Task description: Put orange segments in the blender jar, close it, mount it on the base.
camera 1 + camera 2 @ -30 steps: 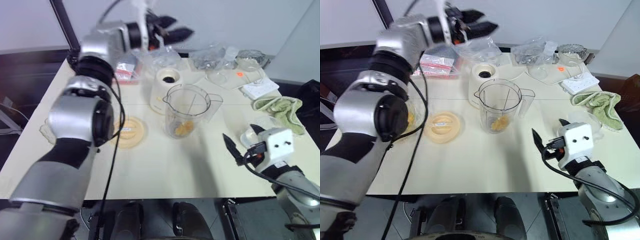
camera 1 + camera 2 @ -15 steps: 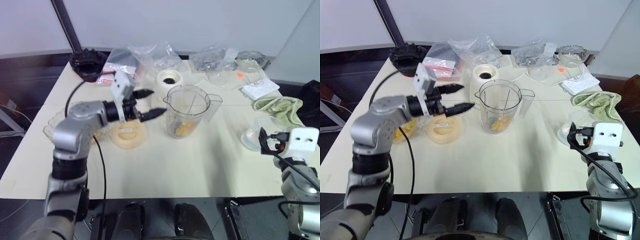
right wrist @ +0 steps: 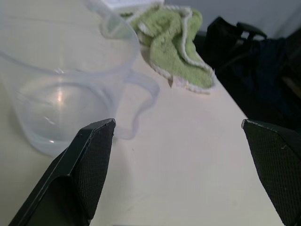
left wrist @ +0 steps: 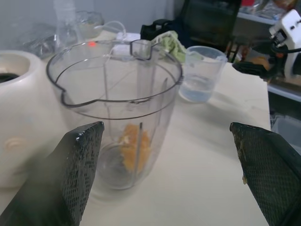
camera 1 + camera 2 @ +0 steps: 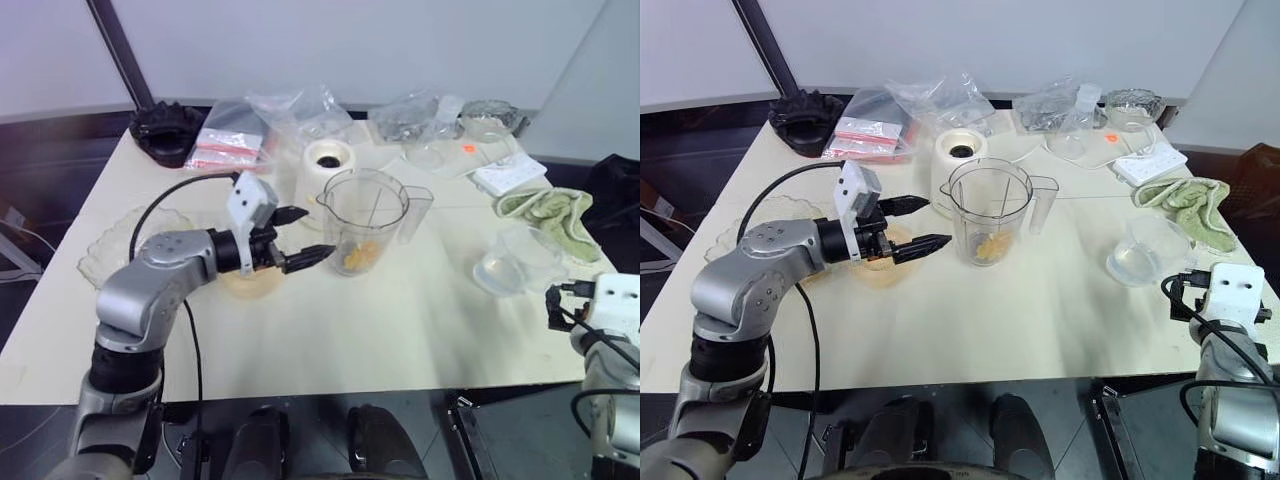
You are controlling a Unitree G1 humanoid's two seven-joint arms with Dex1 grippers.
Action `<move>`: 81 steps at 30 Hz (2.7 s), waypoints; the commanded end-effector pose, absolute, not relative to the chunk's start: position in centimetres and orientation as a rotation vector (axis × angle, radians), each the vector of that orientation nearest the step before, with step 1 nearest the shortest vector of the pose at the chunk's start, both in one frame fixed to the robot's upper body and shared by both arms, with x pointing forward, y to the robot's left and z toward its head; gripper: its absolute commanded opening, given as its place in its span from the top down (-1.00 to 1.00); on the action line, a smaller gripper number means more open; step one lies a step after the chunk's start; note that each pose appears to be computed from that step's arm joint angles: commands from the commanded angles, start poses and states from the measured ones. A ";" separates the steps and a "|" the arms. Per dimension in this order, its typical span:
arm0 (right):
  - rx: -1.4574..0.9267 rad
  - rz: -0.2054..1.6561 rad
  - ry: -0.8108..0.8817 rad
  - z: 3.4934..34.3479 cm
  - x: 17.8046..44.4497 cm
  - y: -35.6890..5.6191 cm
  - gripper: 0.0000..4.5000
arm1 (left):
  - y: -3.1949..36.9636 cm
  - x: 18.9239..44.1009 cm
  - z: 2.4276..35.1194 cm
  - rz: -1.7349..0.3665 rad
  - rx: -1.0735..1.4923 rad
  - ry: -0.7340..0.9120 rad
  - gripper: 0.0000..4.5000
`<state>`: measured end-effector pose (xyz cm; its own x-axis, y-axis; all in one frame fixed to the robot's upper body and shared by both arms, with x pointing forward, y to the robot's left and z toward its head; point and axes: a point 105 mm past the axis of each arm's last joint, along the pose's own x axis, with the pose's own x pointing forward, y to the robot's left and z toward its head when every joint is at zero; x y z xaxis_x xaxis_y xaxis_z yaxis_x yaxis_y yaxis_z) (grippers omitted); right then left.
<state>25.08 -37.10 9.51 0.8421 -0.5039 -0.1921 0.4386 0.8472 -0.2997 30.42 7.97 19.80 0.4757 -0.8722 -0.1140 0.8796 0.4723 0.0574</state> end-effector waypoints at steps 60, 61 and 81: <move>-0.188 -0.508 0.170 7.0 34.8 -40.1 0.98 | 10.6 28.6 20.2 -1.153 0.290 0.162 -1.00; -0.187 -0.507 0.168 7.1 34.8 -40.1 0.98 | 10.7 28.6 20.2 -1.153 0.291 0.162 -1.00; -0.434 -0.143 -0.177 28.6 40.1 -35.0 0.98 | 11.6 34.1 24.5 -1.154 0.127 0.045 -1.00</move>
